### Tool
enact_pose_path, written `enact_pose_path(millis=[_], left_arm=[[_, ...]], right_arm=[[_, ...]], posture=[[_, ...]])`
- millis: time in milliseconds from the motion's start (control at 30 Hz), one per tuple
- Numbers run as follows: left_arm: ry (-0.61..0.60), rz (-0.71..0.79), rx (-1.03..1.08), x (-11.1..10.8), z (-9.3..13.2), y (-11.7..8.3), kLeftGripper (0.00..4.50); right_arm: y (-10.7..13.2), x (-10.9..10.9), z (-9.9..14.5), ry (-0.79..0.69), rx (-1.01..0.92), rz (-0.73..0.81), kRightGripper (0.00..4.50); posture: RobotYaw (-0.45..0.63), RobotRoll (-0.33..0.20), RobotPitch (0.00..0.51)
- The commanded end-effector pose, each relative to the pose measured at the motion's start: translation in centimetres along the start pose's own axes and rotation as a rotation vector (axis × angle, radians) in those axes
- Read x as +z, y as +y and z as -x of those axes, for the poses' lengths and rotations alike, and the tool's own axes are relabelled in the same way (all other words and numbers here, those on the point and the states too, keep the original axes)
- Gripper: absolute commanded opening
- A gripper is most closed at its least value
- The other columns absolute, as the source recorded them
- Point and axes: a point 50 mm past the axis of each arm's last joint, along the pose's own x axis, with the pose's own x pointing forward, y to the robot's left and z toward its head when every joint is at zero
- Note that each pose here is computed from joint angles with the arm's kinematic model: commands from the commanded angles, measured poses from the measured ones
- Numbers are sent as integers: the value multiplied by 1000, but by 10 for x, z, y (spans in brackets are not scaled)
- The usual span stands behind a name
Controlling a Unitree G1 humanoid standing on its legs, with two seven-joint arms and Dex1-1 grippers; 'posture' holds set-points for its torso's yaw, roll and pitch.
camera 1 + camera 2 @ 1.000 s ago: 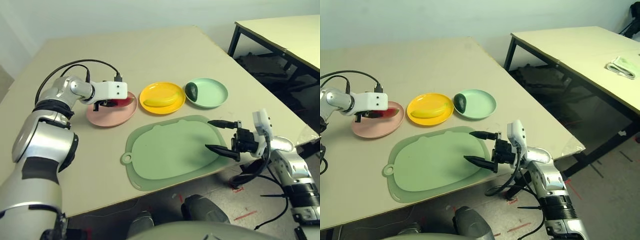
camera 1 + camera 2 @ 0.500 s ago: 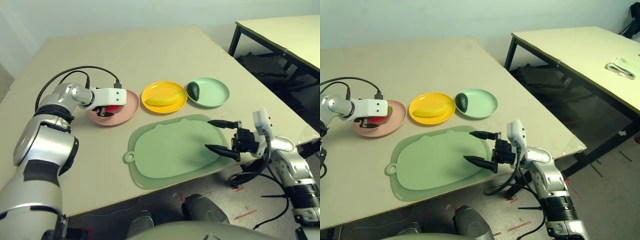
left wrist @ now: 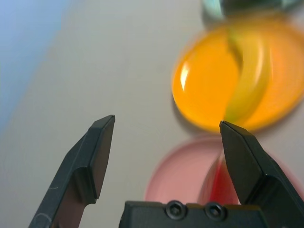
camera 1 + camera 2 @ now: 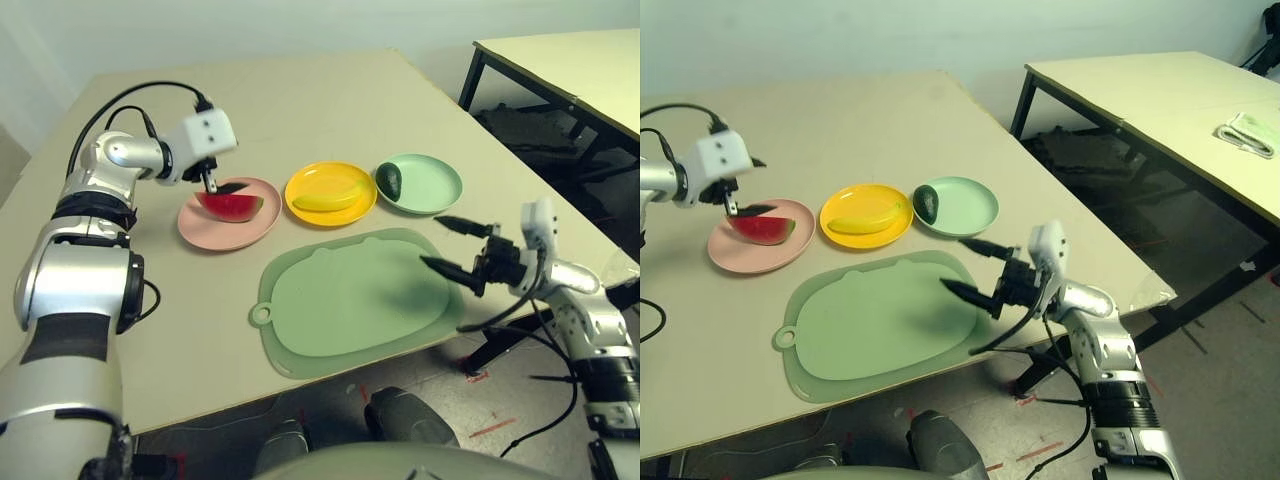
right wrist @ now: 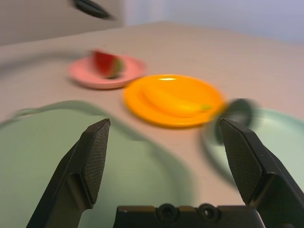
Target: Place the fruits into color-matched plates.
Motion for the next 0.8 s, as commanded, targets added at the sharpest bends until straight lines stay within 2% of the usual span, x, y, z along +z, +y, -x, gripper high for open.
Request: enact_pose_path(millis=[33,167,267,500,800], left_arm=[[-98,115,86,-8,11,-3,4478],[-204,221,238,-16,27,-13,4478],[-285,329,386,-25,42,-33,4478],[-263,470,514,-44,61,-98,4478],[-219,613,620,-60,65,-154,4478]], right_arm=[[-26,0,20,5,-167,11,4500],[-44,-7,43,33,-266,23,4500],[-48,-20,58,48,-303,10,4500],[-47,-38,71,68,-325,-13,4500],[-53,-50,94,85,-473,-36,4500]], posture=[[-269,0,12],[-247,0,15],[-248,0,17],[-196,0,25],[-171,0,29]])
